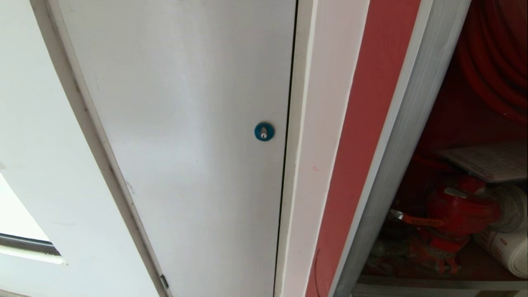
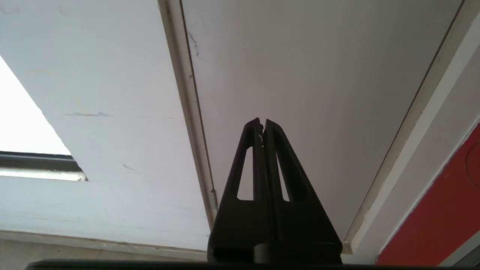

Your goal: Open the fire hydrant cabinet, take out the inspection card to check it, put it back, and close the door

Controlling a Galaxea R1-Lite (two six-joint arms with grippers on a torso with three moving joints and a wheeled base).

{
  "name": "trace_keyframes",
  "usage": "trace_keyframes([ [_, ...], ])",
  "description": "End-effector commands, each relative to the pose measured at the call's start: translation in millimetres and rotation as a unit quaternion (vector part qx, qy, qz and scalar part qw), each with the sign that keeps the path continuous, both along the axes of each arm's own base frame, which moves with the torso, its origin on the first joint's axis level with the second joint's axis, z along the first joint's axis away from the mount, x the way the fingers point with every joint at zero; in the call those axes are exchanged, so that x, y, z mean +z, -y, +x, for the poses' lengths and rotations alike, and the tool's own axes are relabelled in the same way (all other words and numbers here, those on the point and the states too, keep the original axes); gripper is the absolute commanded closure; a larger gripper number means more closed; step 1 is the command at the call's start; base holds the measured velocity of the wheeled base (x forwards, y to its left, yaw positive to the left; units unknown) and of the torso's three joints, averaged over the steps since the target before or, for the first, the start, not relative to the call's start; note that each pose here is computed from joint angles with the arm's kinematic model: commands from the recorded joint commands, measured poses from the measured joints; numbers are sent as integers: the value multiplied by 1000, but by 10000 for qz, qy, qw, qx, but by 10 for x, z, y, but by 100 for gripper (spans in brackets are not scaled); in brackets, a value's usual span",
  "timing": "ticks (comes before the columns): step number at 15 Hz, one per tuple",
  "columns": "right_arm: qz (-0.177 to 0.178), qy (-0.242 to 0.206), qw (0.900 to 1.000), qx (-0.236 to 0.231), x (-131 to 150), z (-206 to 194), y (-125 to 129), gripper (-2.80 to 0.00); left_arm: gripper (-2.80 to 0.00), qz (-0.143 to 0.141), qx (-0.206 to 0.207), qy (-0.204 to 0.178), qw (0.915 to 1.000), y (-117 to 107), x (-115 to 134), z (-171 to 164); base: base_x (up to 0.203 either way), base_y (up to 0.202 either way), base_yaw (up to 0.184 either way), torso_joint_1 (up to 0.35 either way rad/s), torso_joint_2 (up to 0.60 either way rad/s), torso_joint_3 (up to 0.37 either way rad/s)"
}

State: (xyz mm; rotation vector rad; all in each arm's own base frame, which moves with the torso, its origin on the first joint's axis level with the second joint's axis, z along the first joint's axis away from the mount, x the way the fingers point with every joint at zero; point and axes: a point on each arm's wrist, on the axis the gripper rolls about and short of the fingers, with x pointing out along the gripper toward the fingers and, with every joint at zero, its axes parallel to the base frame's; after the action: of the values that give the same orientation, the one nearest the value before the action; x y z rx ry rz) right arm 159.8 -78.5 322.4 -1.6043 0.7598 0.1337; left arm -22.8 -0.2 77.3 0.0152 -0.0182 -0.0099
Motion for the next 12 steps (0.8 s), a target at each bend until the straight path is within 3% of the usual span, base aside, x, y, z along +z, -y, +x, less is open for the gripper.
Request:
trace_keyframes([
  [1, -64, 9, 10000, 15, 11, -46, -24, -280, 0, 1, 2, -21, 10000, 0, -17, 4, 0, 0, 0, 0, 0, 0],
  [7, -1, -135, 9999, 19, -116, -181, -89, -280, 0, 1, 4, -21, 10000, 0, -17, 4, 0, 0, 0, 0, 0, 0],
  [12, 86, -269, 9996, 38, -191, -68, -36, -280, 0, 1, 0, -21, 10000, 0, -17, 4, 0, 0, 0, 0, 0, 0],
])
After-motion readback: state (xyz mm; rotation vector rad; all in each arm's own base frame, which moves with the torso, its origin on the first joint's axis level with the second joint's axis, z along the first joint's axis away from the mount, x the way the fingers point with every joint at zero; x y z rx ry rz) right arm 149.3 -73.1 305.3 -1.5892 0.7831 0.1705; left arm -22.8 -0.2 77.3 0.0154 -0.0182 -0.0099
